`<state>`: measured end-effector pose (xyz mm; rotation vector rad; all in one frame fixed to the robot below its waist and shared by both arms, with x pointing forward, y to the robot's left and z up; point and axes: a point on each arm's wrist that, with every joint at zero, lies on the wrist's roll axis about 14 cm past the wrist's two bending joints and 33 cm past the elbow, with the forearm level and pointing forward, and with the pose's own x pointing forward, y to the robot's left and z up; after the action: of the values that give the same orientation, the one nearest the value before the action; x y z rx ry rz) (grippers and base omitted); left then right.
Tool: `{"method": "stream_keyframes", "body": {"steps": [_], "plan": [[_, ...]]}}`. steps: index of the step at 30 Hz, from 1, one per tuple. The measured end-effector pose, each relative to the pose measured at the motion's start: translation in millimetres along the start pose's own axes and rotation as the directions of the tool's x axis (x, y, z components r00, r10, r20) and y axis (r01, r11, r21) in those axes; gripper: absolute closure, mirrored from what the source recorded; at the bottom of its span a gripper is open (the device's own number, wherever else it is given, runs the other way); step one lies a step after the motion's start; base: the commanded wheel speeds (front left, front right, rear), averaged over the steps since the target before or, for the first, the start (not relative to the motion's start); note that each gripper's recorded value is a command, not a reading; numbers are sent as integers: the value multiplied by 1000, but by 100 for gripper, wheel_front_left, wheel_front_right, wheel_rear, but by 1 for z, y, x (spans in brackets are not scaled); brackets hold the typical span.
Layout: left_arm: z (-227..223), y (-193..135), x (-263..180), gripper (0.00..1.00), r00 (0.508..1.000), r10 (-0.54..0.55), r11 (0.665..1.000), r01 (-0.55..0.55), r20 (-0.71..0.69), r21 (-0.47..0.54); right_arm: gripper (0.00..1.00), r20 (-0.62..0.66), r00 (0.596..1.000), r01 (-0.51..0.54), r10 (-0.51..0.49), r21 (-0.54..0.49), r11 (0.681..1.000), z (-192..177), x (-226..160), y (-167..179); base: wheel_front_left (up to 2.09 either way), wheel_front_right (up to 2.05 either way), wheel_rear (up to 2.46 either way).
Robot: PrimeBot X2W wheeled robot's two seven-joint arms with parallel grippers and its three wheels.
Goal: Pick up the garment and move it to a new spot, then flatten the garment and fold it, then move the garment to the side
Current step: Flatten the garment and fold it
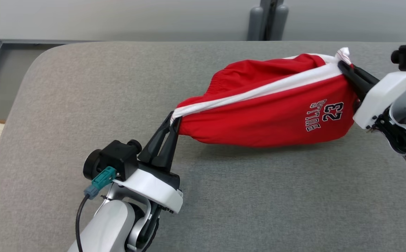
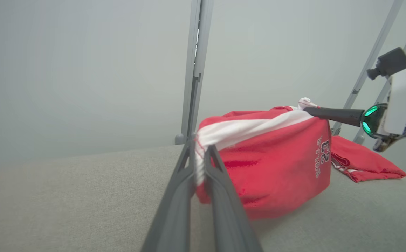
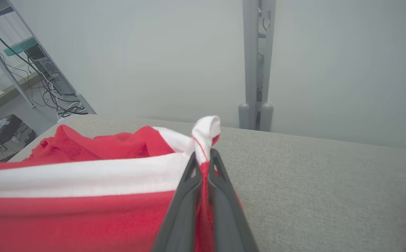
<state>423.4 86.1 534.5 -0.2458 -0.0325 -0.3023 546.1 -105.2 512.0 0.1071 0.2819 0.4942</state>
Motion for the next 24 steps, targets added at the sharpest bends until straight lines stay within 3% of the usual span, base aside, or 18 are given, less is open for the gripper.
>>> {"method": "stream_keyframes", "body": {"steps": [3, 8, 9, 10, 11, 12, 19, 24], "plan": [[-5, -16, 2, 100, 998, -51, 999, 51, -29, -14, 100, -25, 999, 47, -47, 37, 998, -9, -19, -17, 0, 0, 0], [-40, -31, -11, 100, 987, -83, 995, 76, -136, -58, 100, -137, 985, 117, -101, 112, 987, -70, -54, -33, 0, 0, 0], [-47, -33, -14, 100, 984, -89, 995, 80, -151, -66, 96, -151, 983, 129, -108, 137, 982, -82, -60, -33, 0, 0, 0], [-52, -35, -17, 100, 982, -90, 994, 79, -165, -73, 58, -165, 979, 146, -119, 163, 976, -95, -67, -35, 0, 0, 0], [-57, -36, -19, 100, 980, -92, 994, 80, -178, -75, 7, -175, 976, 161, -129, 187, 969, -105, -73, -35, 0, 0, 0], [-61, -37, -22, 100, 978, -92, 994, 79, -187, -77, 0, -185, 973, 175, -137, 208, 962, -114, -79, -36, 0, 0, 0], [-72, -26, -33, 100, 978, -44, 997, 32, -205, -65, 0, -224, 950, 269, -218, 233, 934, -151, -123, -58, 0, 0, 0], [-75, -18, -36, 100, 979, -9, 998, -3, -202, -59, 0, -107, 971, 234, -214, 239, 942, -125, -124, -56, 0, 0, 0]]}}
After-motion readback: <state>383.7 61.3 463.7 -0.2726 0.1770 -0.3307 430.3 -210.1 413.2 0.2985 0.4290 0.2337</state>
